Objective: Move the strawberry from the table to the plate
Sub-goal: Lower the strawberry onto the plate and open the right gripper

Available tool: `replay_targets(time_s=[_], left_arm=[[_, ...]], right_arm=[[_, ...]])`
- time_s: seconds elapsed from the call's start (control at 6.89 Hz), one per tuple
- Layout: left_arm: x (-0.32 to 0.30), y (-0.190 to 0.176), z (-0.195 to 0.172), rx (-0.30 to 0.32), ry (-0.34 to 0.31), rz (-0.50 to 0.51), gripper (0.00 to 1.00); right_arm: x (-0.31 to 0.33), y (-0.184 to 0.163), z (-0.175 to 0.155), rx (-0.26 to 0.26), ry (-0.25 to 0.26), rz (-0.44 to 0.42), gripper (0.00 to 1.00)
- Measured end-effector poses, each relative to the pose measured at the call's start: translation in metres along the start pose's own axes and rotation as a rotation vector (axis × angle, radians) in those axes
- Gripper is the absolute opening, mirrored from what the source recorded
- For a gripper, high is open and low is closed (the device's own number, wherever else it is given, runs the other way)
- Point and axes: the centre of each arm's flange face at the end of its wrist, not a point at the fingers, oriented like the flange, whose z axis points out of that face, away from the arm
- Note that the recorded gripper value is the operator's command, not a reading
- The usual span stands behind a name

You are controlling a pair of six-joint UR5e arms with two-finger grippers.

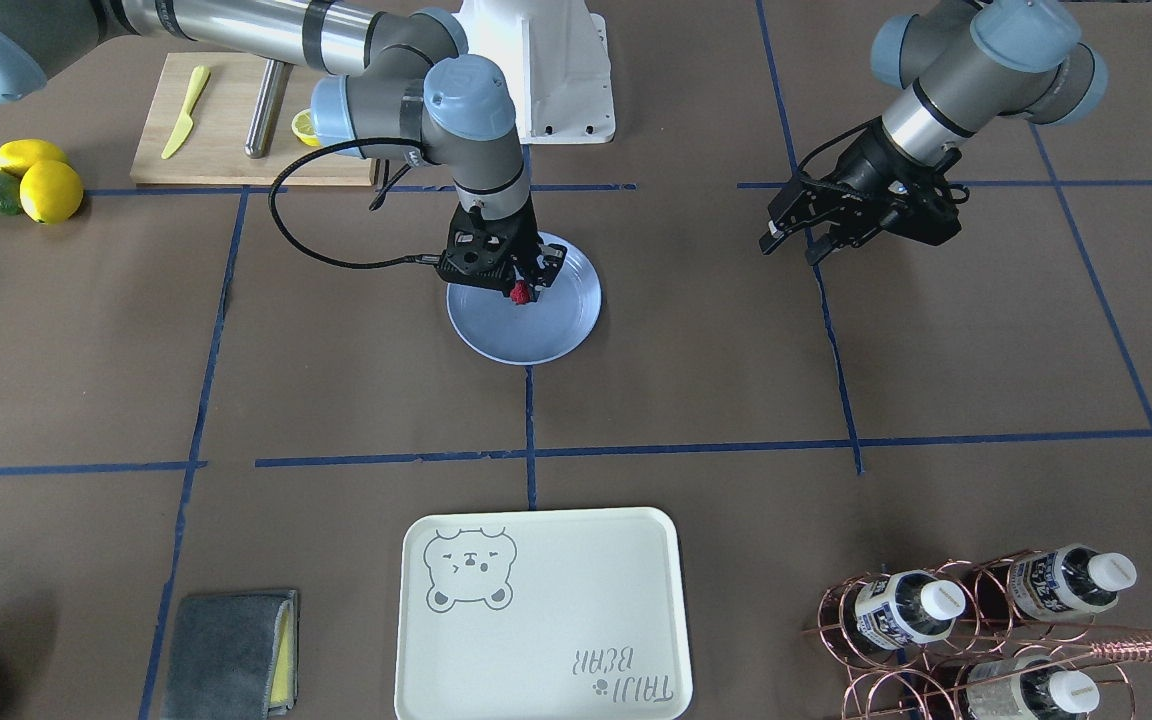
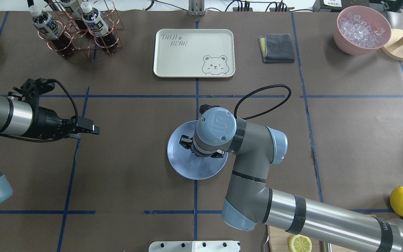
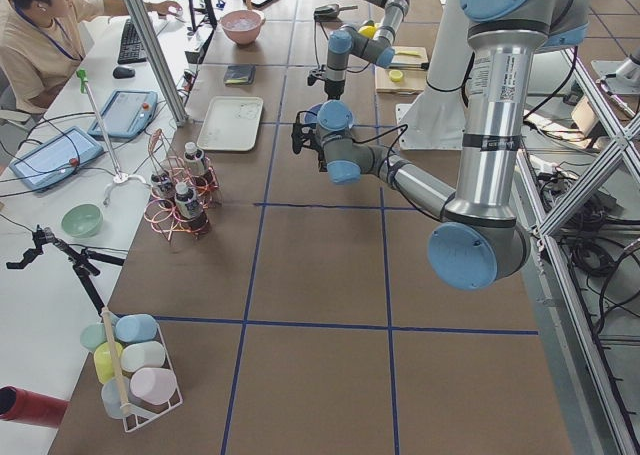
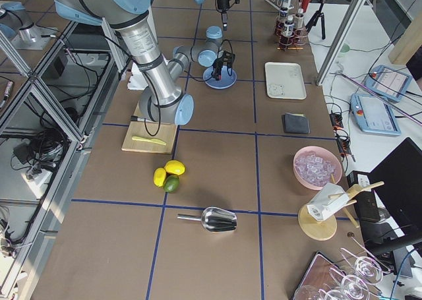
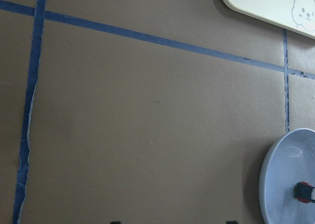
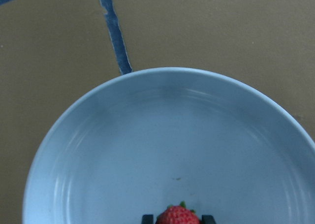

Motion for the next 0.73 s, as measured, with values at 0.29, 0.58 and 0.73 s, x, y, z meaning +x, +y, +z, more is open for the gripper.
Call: replay_targets(time_s=[0.29, 0.58, 0.73], left_arm=[[0.0, 0.0, 0.0, -0.001, 0.0, 0.0, 0.77], [-0.006, 0.0, -0.003, 0.001, -0.008, 0.001, 0.77], [-0.021, 0.003, -0.006, 0.0, -0.029, 0.025, 0.77]], right_arm=[[-0.003, 0.001, -0.002, -0.001, -0.007, 0.003, 1.0], [-0.002, -0.001, -0.031, -0.001, -0.054, 0.001, 1.0], [0.014, -0.011, -0.066, -0.008, -0.088, 0.008, 1.0]])
